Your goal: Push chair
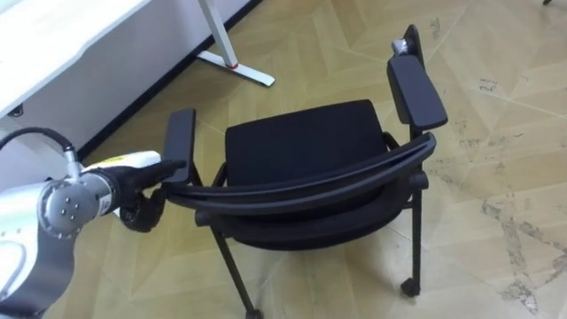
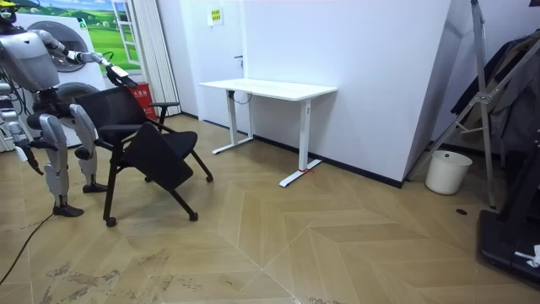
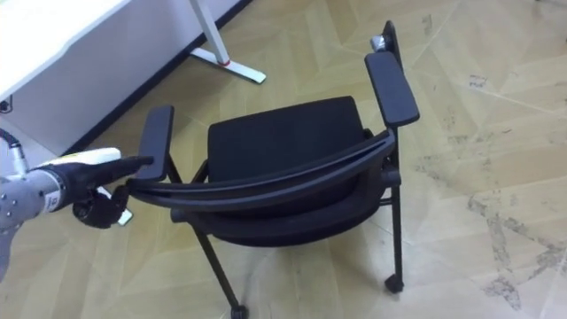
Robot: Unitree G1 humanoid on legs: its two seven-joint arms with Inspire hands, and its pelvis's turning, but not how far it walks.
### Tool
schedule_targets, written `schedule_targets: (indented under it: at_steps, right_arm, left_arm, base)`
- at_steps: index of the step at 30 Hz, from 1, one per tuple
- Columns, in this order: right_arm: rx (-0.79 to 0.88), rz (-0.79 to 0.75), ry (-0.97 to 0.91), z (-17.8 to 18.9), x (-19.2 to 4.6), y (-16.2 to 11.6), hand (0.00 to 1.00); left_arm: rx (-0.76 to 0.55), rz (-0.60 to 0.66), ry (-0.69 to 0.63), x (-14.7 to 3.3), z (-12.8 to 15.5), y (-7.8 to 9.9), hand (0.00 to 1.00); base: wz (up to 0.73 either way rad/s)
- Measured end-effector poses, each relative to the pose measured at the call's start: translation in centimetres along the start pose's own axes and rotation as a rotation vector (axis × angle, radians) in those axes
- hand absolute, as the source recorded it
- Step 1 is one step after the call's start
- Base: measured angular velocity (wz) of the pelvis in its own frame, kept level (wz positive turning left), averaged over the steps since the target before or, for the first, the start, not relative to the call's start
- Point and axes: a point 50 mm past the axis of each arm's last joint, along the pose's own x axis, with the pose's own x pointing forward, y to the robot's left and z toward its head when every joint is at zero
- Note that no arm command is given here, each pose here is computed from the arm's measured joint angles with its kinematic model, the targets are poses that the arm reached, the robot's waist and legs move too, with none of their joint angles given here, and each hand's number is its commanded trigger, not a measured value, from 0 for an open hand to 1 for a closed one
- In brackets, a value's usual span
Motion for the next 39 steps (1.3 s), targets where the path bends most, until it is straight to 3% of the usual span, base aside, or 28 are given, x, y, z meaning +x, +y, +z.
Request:
schedule_targets:
  at_steps: [8,24,33,39]
  right_arm:
    - [0.002,0.013,0.024,-0.8,0.0,-0.1,0.00]
    - [-0.004,0.020,0.013,-0.7,0.0,-0.1,0.00]
    - [-0.005,0.039,0.003,-0.6,0.0,0.3,0.00]
    - [0.012,0.028,-0.009,-0.5,0.0,0.3,0.00]
  left_arm:
    - [0.048,-0.090,-0.041,-0.5,1.3,0.3,0.00]
    - [0.129,-0.051,-0.067,-2.1,2.5,2.8,0.00]
    - [0.165,-0.046,-0.141,-2.7,3.6,2.8,0.00]
    - [0.143,-0.071,-0.170,-1.9,3.7,2.1,0.00]
  base:
    - [-0.05]
    - [0.00]
    - [0.00]
    - [0.01]
